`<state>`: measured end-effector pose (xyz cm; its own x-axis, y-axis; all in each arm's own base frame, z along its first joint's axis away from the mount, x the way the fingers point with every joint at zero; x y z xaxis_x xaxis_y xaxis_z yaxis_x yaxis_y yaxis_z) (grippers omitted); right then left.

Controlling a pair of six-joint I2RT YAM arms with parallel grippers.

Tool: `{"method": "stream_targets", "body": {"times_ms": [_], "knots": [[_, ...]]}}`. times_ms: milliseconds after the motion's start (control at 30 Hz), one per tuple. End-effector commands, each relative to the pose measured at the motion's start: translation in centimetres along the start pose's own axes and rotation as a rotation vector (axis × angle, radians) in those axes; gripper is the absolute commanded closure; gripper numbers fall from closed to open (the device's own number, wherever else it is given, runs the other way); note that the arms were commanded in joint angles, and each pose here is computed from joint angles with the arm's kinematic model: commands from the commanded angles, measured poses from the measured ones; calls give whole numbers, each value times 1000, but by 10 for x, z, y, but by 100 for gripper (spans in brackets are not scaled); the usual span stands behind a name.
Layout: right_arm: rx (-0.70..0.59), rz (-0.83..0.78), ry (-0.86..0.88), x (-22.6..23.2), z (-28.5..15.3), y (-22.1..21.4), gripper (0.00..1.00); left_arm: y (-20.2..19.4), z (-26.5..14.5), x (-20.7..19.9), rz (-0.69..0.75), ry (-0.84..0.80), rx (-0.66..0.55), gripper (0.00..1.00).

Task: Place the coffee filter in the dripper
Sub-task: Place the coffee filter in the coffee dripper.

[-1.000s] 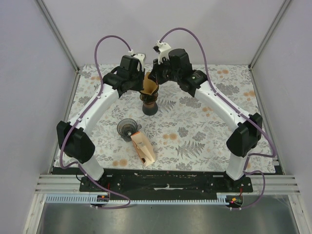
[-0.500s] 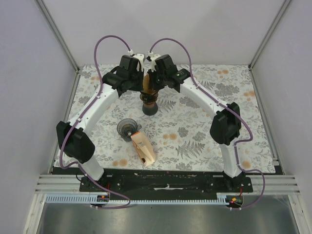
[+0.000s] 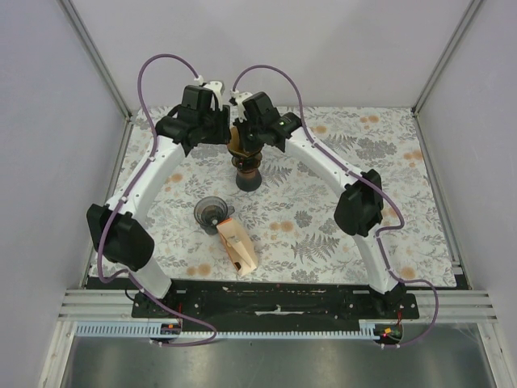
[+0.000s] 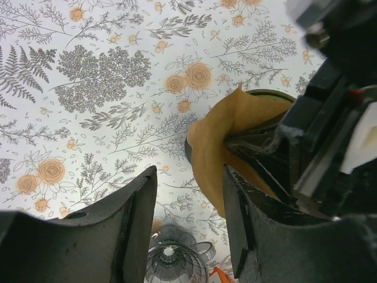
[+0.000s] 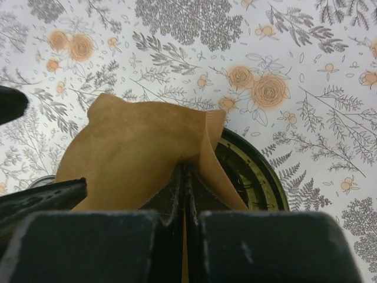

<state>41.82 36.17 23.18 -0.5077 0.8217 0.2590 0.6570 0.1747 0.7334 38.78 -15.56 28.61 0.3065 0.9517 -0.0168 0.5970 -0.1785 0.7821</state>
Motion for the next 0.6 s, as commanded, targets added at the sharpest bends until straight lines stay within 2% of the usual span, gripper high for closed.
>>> {"method": "stream_targets", "body": {"times_ms": [0, 67, 367, 567], "knots": [[-2, -54, -27, 4, 1, 3, 100, 12, -4, -5, -33, -36, -53, 45], [10, -76, -30, 4, 5, 0, 100, 10, 1, -1, -34, -27, -49, 45], [37, -97, -42, 2, 12, -8, 100, -2, 21, 6, -24, 8, -12, 59], [48, -110, -13, 5, 5, -8, 100, -16, 35, 8, -13, 13, 32, 62]]}}
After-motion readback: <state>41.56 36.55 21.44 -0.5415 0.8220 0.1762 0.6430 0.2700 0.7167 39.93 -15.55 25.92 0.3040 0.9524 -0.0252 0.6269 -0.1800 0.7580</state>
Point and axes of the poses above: each gripper's point midway between its finger pads, its own z axis out along the fingers, its own x axis along the line the jaws close on, y = z × x, the point moved 5 cm from there along -z, back along the fingers, and after that the axes turned 7 degrees about z, right-handed, at the moved point
